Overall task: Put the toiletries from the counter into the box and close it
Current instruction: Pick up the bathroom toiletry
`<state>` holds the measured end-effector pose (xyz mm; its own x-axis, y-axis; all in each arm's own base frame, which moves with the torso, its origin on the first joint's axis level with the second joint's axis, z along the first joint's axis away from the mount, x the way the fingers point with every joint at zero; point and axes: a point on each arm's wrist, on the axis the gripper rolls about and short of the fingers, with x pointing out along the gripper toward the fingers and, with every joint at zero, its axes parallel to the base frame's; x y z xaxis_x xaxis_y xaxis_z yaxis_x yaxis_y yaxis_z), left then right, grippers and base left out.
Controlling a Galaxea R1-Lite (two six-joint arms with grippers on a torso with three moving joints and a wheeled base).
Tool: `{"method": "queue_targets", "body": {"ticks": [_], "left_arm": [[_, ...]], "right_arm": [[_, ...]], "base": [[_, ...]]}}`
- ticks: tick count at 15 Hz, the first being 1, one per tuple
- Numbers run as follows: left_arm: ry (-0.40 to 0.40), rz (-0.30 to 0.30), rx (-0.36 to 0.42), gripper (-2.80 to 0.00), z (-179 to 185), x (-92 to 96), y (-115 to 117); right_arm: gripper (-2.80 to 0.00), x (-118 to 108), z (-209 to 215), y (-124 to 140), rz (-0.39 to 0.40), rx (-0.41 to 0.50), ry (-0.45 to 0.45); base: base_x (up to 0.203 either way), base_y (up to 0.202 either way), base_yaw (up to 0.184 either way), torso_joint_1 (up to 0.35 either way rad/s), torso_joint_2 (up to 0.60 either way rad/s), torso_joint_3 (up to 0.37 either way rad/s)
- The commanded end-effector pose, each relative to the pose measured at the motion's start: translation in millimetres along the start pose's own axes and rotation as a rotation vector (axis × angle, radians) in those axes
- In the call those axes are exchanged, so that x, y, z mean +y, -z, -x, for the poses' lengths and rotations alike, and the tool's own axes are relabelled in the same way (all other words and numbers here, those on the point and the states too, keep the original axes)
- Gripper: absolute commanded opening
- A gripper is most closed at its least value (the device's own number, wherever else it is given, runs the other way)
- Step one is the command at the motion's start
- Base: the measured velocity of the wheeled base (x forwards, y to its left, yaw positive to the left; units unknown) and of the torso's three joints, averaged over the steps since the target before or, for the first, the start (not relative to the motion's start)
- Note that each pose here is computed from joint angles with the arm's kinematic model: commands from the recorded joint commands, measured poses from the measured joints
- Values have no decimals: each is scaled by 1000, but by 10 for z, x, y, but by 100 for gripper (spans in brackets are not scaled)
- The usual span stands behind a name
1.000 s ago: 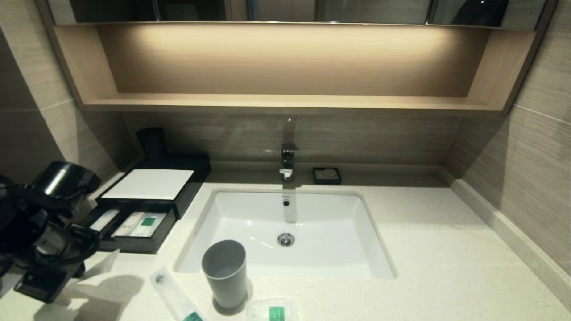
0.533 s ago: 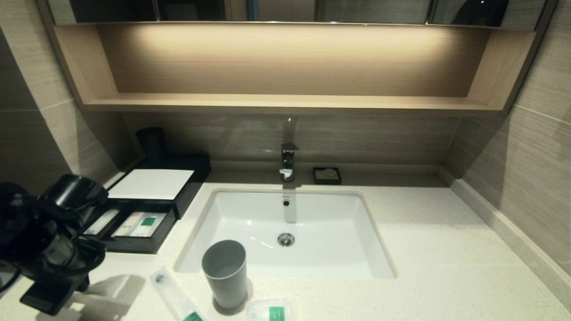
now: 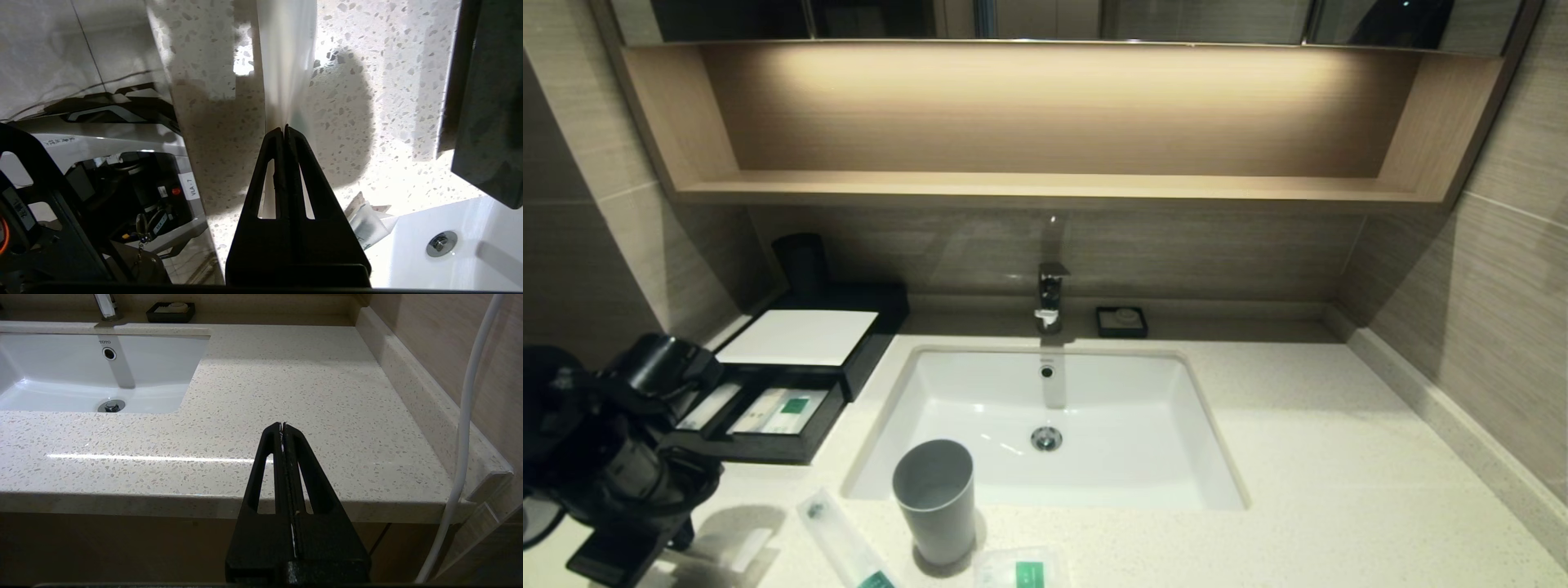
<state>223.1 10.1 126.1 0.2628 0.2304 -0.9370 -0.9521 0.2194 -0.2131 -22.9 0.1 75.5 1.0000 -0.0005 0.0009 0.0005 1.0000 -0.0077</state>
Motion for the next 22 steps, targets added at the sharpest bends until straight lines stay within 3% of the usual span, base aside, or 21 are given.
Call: {"method": "queue_targets", "body": {"ticks": [1,8,9,22], "left_arm": [[7,11,4,-280,-14,-29,-7],[-20,7,29,-280,-115,-80,-11],[-13,7,27,0,-103,-92,-17],[-39,-4,46,0,-172,-86,-11]], "right_arm": [[-280,0,-2,4,1,2,0],[-280,0,-2,4,1,2,0],[-280,0,-2,4,1,2,0],[-280,0,-2,4,1,2,0]], "base": [[0,0,0,0,0,0],[0,0,0,0,0,0],[0,0,0,0,0,0],[0,0,0,0,0,0]]}}
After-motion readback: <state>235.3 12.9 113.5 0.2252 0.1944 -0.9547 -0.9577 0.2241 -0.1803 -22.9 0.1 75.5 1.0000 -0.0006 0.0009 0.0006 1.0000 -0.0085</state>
